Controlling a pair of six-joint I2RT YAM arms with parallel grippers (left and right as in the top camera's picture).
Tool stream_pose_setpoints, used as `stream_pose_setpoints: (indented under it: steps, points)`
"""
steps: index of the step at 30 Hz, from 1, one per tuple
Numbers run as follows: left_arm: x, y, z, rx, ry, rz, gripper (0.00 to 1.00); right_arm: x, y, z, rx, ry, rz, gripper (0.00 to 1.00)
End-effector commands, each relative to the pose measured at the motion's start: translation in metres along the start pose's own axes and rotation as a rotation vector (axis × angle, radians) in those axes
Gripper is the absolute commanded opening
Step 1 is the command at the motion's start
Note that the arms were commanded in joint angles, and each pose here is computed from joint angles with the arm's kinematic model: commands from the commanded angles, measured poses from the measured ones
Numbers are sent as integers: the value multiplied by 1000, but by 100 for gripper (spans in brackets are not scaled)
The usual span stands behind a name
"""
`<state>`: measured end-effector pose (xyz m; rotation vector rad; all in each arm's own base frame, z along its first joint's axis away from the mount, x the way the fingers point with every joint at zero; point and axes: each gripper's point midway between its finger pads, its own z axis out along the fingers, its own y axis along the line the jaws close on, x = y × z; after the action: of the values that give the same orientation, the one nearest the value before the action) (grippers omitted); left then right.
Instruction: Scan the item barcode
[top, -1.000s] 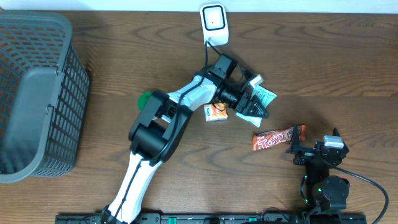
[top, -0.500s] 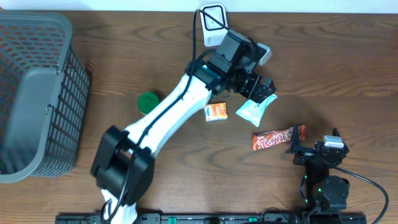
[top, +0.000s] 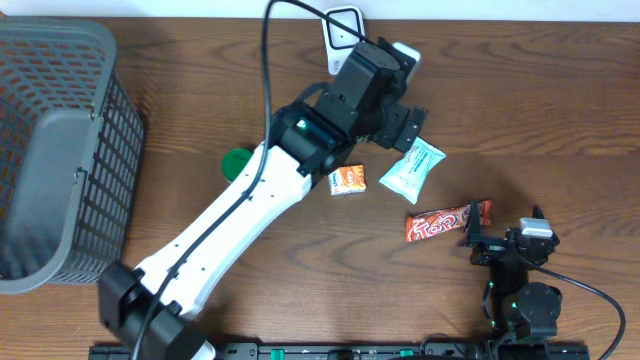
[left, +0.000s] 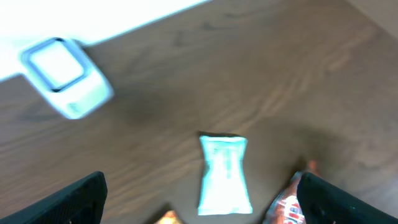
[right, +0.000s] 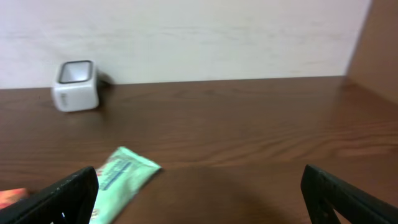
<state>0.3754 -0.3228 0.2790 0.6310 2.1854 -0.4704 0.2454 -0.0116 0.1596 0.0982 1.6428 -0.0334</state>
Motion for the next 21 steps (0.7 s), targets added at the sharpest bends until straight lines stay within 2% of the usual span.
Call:
stream_pose_setpoints:
  steps: [1,3,7,11,16,21]
  points:
    - [-25,32,-41,-188,-98,-13,98,5,17,-1,-97,21,68,99]
    - [-33,47,-70,-281,-141,-21,98,7,18,-1,-102,30,71,99]
    - [-45,57,-106,-347,-211,-36,98,11,18,0,-98,63,111,99]
    - [-49,66,-135,-399,-253,-47,98,18,17,-2,-86,165,121,99]
    - [-40,83,-164,-503,-245,-51,98,-6,18,1,-68,259,113,99]
    - [-36,86,-179,-522,-248,-53,98,-15,16,14,-30,406,97,99]
